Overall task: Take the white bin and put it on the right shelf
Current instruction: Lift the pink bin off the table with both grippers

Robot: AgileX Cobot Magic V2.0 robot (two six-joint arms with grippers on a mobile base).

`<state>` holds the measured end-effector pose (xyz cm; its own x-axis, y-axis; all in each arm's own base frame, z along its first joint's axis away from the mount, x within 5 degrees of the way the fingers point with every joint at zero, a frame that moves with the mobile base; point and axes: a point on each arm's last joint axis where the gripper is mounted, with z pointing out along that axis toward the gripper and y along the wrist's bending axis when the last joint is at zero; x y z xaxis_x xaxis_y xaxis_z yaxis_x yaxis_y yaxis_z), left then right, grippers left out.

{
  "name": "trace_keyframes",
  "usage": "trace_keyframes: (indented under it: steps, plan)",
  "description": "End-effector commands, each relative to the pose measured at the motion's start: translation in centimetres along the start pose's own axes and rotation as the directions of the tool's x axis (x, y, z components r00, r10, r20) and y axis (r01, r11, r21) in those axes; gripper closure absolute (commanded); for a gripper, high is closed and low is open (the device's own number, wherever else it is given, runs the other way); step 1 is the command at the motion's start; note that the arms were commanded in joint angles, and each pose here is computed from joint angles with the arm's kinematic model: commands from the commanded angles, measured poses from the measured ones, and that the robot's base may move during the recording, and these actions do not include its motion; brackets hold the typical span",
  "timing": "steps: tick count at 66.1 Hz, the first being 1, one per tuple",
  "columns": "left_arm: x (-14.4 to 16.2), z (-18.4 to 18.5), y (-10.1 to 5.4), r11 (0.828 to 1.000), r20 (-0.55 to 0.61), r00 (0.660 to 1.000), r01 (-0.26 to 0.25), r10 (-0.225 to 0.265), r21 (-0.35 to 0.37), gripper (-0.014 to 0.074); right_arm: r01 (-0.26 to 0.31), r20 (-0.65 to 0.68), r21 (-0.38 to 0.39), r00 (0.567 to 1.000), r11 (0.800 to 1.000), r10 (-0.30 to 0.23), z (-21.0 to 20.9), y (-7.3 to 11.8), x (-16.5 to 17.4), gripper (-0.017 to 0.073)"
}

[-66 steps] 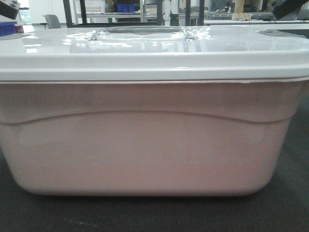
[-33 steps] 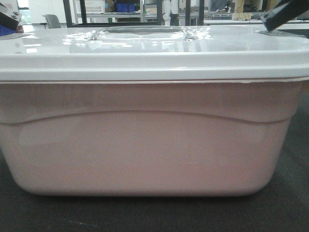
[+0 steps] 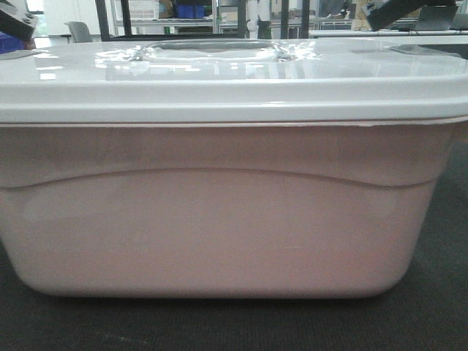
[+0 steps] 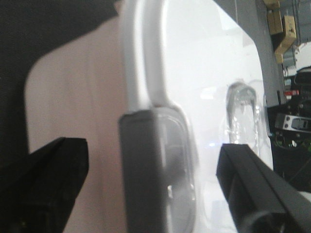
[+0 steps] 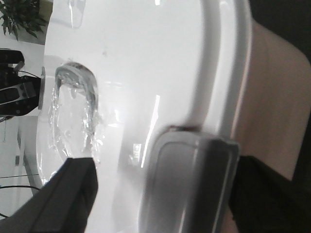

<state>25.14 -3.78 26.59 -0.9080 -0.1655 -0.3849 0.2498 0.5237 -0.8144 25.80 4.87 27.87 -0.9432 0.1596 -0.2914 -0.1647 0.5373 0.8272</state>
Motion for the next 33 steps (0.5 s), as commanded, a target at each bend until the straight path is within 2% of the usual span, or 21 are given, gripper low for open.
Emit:
trace_keyframes:
  steps: [1, 13, 33]
  plan:
    - [-0.02, -0.06, -2.51, 0.99, -0.012, 0.999, -0.037, 0.039, 0.139, 0.0153, 0.027, -0.04, -0.138, 0.999, 0.99, -0.032, -0.48, 2.12, 0.29, -0.0062]
    - [-0.18, 0.13, -2.39, 0.993, 0.006, 0.999, -0.04, 0.04, 0.114, 0.0153, 0.02, -0.053, -0.145, 0.998, 0.989, -0.028, -0.38, 2.01, 0.31, -0.0062]
    - [0.03, 0.11, -2.52, 0.991, -0.016, 0.999, -0.042, 0.044, 0.13, 0.0153, 0.02, -0.054, -0.145, 0.998, 0.989, -0.028, -0.38, 2.02, 0.32, -0.0062]
